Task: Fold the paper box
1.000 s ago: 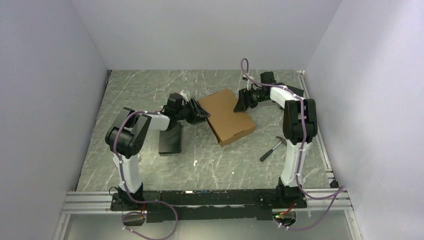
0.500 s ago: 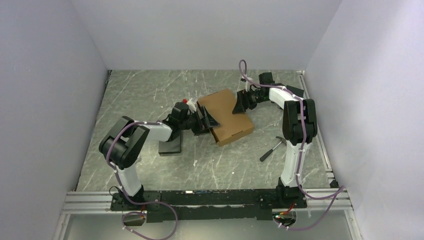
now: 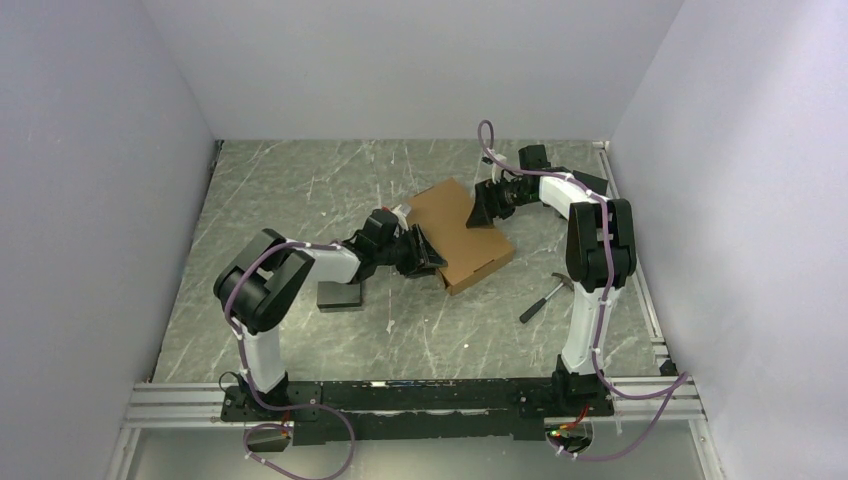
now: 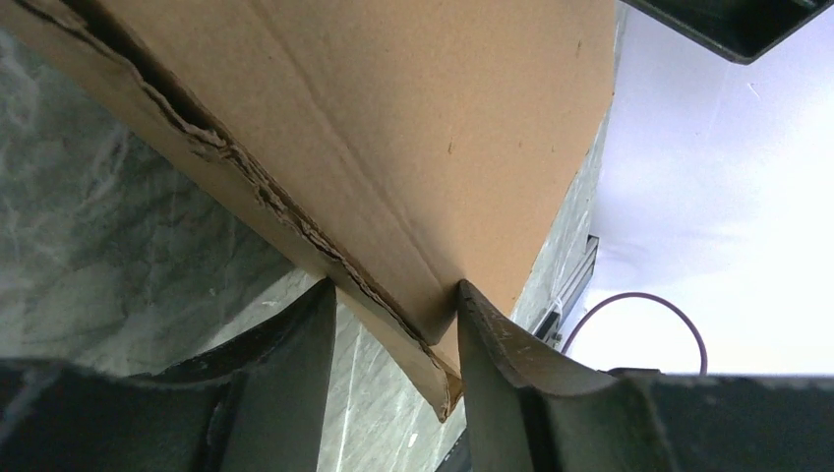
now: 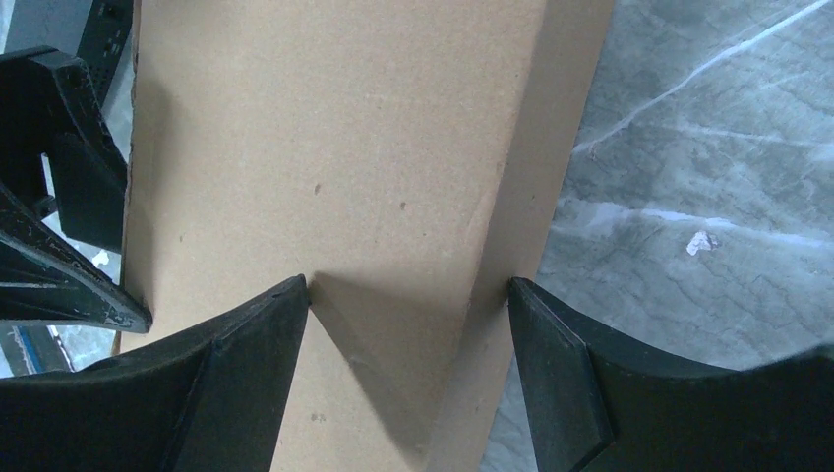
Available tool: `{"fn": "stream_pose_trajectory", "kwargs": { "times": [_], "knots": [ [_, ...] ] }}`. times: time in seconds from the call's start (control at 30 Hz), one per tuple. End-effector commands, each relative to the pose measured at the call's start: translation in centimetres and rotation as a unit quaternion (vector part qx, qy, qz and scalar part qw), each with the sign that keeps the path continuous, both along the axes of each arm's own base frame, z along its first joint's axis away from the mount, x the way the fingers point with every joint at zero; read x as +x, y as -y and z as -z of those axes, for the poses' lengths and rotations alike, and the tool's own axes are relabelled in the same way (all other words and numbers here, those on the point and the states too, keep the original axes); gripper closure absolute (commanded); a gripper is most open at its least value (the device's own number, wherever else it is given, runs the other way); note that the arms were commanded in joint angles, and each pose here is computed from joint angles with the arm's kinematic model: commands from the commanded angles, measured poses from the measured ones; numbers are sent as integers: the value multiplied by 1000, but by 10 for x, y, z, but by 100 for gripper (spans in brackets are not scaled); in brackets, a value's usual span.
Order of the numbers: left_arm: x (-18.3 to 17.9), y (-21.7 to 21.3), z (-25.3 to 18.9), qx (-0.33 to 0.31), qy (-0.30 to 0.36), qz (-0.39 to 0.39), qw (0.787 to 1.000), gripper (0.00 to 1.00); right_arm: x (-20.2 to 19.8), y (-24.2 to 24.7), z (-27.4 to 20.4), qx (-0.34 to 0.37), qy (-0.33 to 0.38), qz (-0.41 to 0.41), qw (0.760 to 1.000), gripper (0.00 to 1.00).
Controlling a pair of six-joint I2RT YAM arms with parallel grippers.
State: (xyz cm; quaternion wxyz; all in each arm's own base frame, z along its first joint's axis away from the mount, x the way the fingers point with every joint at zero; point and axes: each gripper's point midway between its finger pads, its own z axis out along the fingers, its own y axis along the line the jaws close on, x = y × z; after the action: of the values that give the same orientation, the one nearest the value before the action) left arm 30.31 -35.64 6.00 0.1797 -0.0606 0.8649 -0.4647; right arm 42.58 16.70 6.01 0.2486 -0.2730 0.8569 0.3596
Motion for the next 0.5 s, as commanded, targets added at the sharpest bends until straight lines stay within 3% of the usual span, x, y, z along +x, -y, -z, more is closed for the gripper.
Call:
{"fn": "stream_pose_trajectory", "kwargs": {
  "times": [0.0,0.1,0.27,0.47],
  "knots": [
    [13,14,-20,-29,34,-3,999,53,-12,-10,-14,7,3,-18,1000,23],
    [12,13,-21,-28,37,-4,999,52,-13,-10,-14,7,2,-20,1000,23],
    [8,9,-29,-31,55,1,998,37,-13,-6,-24,-9,26,-23,999,22],
    [0,1,-40,-32,90,11,995,25,-18,7,-72,-41,133,-21,990,17]
  ]
}}
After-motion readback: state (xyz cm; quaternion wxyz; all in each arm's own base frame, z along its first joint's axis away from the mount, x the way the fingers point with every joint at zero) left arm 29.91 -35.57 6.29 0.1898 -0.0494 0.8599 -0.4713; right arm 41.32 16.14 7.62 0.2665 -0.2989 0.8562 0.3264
